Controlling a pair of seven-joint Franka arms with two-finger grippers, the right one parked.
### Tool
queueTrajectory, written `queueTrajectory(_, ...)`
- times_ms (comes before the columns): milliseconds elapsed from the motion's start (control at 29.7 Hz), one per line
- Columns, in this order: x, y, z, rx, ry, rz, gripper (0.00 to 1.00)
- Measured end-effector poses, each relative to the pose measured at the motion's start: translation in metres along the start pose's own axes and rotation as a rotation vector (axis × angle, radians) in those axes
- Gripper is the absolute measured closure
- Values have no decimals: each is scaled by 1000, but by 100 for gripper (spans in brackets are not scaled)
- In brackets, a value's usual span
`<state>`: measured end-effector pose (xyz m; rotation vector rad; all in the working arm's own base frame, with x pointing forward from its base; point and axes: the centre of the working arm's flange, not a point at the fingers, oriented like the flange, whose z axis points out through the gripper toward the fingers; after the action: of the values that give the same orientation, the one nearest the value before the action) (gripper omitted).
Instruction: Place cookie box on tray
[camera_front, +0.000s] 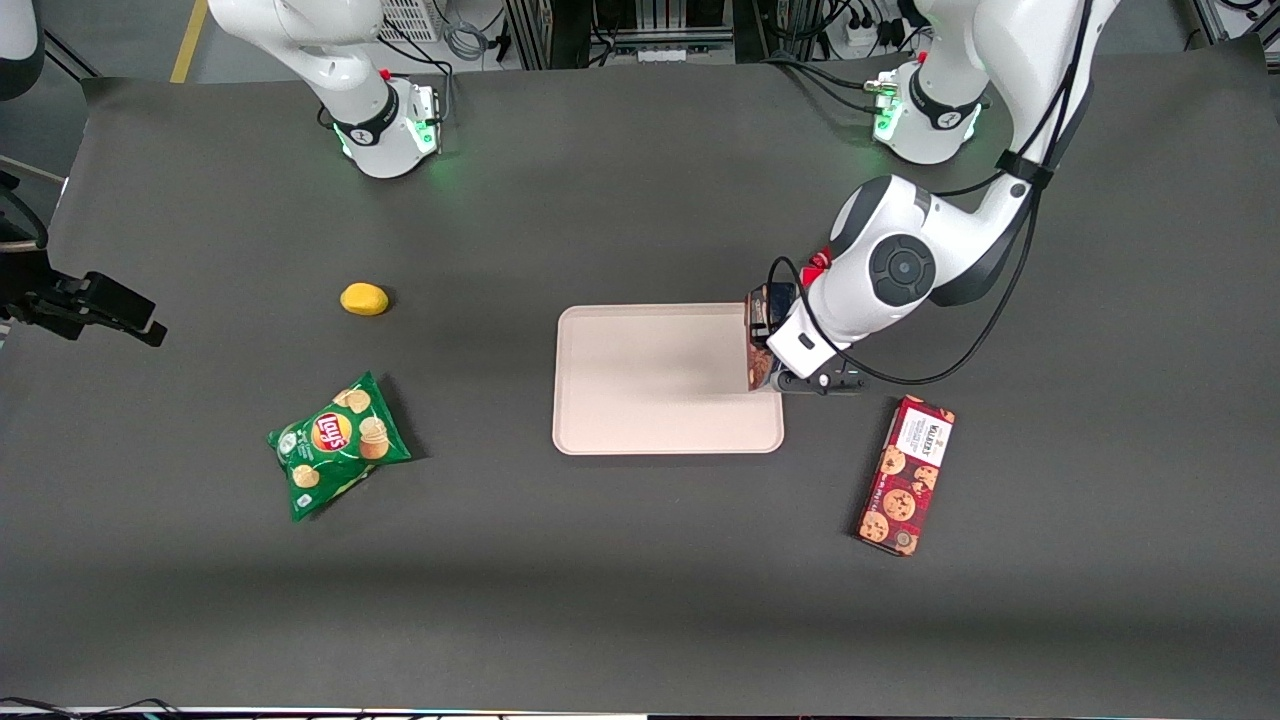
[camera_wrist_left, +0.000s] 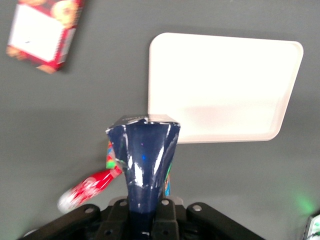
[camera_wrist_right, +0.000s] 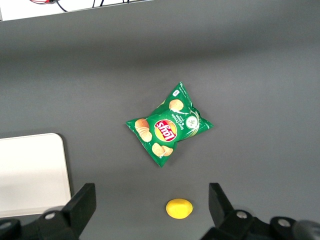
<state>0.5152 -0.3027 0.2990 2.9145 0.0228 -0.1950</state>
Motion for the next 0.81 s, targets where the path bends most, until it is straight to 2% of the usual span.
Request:
queueTrajectory(438,16,-5,28,-50,59,-16,87)
queueTrajectory(808,20,-9,36,-6,87,13,85)
